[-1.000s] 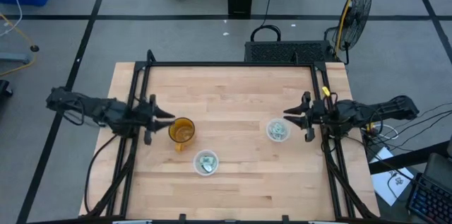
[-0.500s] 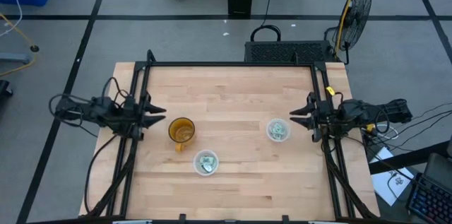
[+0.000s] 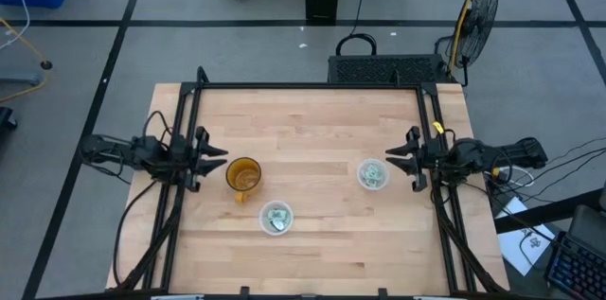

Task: Pick and place Stevia / Truvia into bins
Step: Return to Home Position

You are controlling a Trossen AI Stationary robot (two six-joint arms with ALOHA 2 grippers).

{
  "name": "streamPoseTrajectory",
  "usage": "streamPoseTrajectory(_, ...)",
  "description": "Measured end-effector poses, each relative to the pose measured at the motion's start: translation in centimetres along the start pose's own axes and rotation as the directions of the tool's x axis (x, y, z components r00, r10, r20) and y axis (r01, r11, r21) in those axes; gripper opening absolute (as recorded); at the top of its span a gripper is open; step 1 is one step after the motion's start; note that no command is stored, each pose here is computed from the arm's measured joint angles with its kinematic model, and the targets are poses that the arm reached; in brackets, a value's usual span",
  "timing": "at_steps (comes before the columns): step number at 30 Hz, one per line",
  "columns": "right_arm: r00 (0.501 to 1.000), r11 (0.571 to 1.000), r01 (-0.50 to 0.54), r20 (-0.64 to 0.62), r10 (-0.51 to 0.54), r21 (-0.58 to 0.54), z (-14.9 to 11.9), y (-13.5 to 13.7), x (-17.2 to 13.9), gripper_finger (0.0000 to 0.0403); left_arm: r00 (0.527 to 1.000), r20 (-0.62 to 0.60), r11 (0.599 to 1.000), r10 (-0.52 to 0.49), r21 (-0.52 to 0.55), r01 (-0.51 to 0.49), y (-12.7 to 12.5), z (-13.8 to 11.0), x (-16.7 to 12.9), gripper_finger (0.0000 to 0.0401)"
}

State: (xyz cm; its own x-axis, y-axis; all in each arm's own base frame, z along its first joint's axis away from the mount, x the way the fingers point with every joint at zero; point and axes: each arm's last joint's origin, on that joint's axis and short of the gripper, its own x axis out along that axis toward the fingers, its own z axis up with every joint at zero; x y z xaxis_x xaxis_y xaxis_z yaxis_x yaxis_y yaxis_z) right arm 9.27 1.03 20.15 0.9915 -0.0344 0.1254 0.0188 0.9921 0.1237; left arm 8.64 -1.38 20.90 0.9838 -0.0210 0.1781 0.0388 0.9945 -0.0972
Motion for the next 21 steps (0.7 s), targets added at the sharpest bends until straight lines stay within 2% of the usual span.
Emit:
streamPoseTrajectory(6,1.0,1.0,0.003,-0.022,-0.003,-0.005,-0.2,-0.1,-0.1,0.0089,0.999,0.031,1.0,-0.02,-0.007,0.021,0.0,-1.6,0.2,0.0118)
streamPoseTrajectory(9,1.0,1.0,0.003,-0.027,-0.004,-0.007,-0.3,-0.1,-0.1,0.0089,1.0,-0.006,0.999,-0.019,-0.026,0.019,0.0,-2.7,0.3,0.0118)
streamPoseTrajectory(16,0.998,1.0,0.007,-0.065,-0.007,-0.01,-0.7,-0.1,-0.1,0.0089,1.0,-0.008,0.999,-0.016,-0.047,0.016,0.1,-2.7,0.3,0.0118)
streamPoseTrajectory(21,0.997,1.0,0.008,-0.082,-0.009,-0.013,-1.9,-0.2,0.0,0.0089,0.999,-0.045,0.998,-0.013,-0.064,0.01,0.1,-3.1,0.3,0.0118)
